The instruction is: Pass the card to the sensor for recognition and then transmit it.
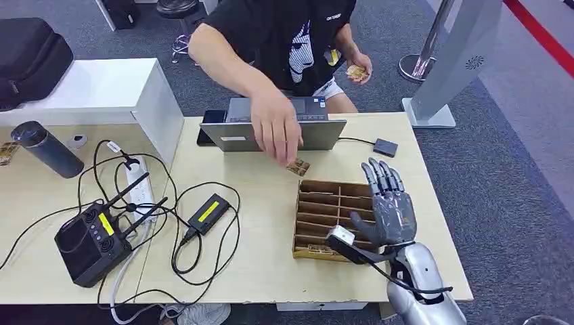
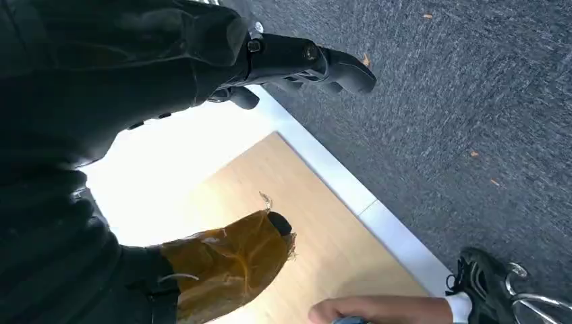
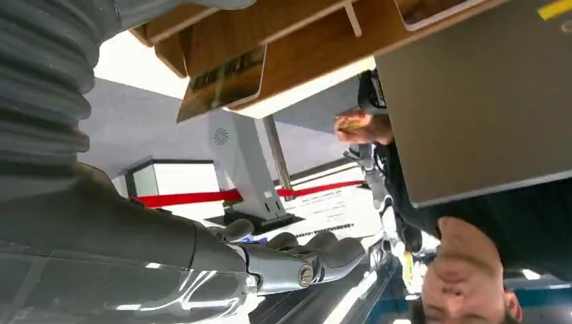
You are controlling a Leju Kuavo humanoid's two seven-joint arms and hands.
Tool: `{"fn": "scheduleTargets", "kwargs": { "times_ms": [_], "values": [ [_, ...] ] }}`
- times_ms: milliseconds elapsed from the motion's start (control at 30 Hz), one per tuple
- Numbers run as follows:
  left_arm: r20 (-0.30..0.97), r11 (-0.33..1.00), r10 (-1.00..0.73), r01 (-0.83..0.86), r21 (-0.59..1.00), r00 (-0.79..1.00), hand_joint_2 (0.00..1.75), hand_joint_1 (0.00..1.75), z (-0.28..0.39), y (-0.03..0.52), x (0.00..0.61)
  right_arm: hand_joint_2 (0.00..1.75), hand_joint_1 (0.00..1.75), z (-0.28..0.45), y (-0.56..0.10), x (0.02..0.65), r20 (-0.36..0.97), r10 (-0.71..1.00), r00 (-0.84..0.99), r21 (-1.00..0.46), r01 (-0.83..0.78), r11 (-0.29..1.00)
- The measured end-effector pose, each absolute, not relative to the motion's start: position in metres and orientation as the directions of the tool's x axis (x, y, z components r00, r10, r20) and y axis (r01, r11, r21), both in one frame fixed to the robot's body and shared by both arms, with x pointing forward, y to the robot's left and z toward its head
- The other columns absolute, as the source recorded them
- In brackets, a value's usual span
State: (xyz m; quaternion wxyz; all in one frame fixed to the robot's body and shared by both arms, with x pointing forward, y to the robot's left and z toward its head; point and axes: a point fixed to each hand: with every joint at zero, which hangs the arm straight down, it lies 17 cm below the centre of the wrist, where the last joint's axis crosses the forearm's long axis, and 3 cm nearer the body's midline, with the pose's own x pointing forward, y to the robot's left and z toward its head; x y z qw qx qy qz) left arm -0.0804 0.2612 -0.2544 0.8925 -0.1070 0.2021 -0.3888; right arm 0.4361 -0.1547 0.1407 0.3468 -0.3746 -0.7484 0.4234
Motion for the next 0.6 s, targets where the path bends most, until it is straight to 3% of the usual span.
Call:
{"fn": "scheduleTargets", "kwargs": {
  "times_ms": [600],
  "values": [
    [-0.278,0.675,-0.737,0.651,-0.348,0.616,1.75,0.0,-0.254,0.261,-0.08,1.75,0.0,0.127,-0.164,0.453,0.21,0.874,-0.439,-0.906,0.249,0.343]
  ]
}}
